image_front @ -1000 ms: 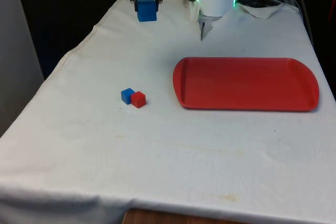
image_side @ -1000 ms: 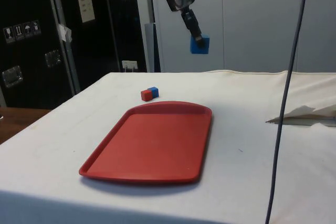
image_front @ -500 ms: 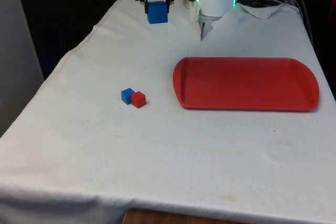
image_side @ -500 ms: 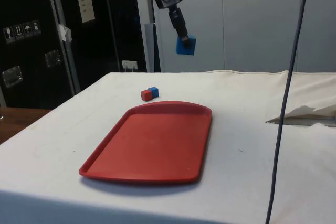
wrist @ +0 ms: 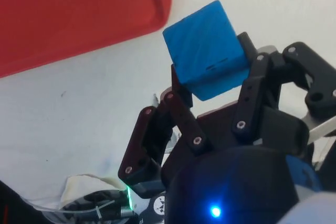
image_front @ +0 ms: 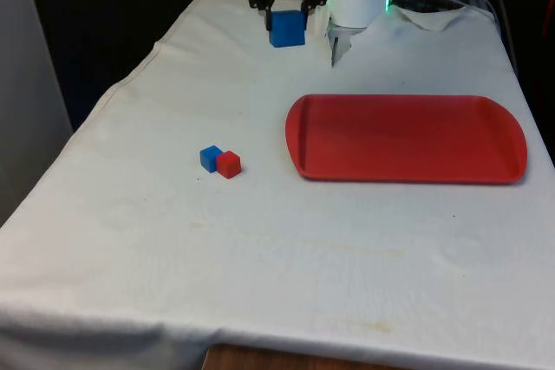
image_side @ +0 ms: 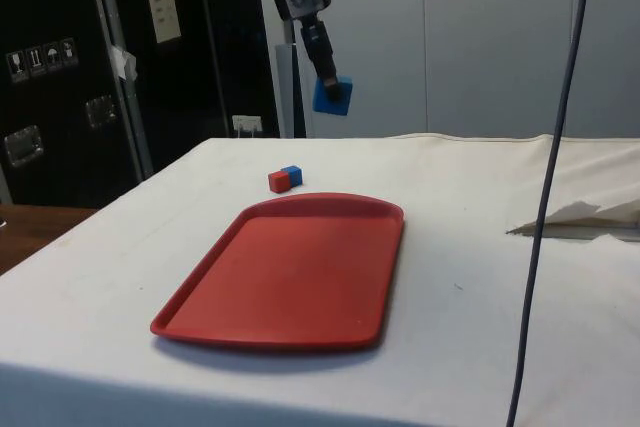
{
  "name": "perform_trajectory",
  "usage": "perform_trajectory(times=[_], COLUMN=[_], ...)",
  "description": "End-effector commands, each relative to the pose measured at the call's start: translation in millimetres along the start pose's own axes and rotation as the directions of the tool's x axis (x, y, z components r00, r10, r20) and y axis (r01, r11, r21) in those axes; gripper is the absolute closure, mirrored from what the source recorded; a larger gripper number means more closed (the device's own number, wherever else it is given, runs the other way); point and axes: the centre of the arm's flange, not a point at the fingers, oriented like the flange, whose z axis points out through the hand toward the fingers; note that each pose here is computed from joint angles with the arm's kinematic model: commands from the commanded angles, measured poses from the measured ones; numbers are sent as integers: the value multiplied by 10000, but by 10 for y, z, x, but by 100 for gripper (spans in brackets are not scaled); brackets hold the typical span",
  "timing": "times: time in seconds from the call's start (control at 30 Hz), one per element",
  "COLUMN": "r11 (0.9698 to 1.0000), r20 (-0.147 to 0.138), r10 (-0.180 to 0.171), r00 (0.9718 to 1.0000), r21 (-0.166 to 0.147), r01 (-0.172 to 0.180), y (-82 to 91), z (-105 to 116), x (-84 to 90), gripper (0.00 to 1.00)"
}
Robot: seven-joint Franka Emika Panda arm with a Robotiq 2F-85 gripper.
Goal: Pick up the largest block and place it onto the tray.
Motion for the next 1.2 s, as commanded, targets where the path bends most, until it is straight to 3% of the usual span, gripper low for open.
perform_trajectory(times=[0.0, 0.03, 0.23, 0.27, 0.33, 0.5, 0.57, 0.6, 0.83, 0.87, 1.07, 1.1, 1.13, 1.17], r11=[10000, 10000, 9999, 9999, 9998, 9997, 9997, 9996, 9993, 9994, 9989, 9991, 9989, 9988], r20=[-23, -154, -330, -197, -424, -572, -476, -631, -901, -817, -1120, -995, -1159, -1163], r10=[0, 33, 62, 26, 58, 76, 44, 82, 97, 55, 95, 78, 96, 86], r00=[10000, 9999, 9994, 9998, 9991, 9983, 9989, 9980, 9959, 9966, 9937, 9950, 9932, 9932], r21=[-15, -51, -134, -112, -174, -243, -220, -264, -361, -349, -438, -401, -454, -460], r01=[0, -34, -66, -28, -66, -90, -54, -99, -130, -84, -145, -119, -149, -140], y=[-32, -109, -335, -302, -437, -588, -591, -648, -936, -925, -1126, -1081, -1175, -1201], z=[-6, -19, -32, -24, -41, -47, -40, -47, 60, 62, 127, 118, 185, 222], x=[20, 57, 174, 170, 226, 305, 314, 335, 473, 465, 551, 536, 570, 578], gripper=[99, 99, 99, 99, 99, 99, 99, 99, 99, 99, 99, 99, 99, 99])
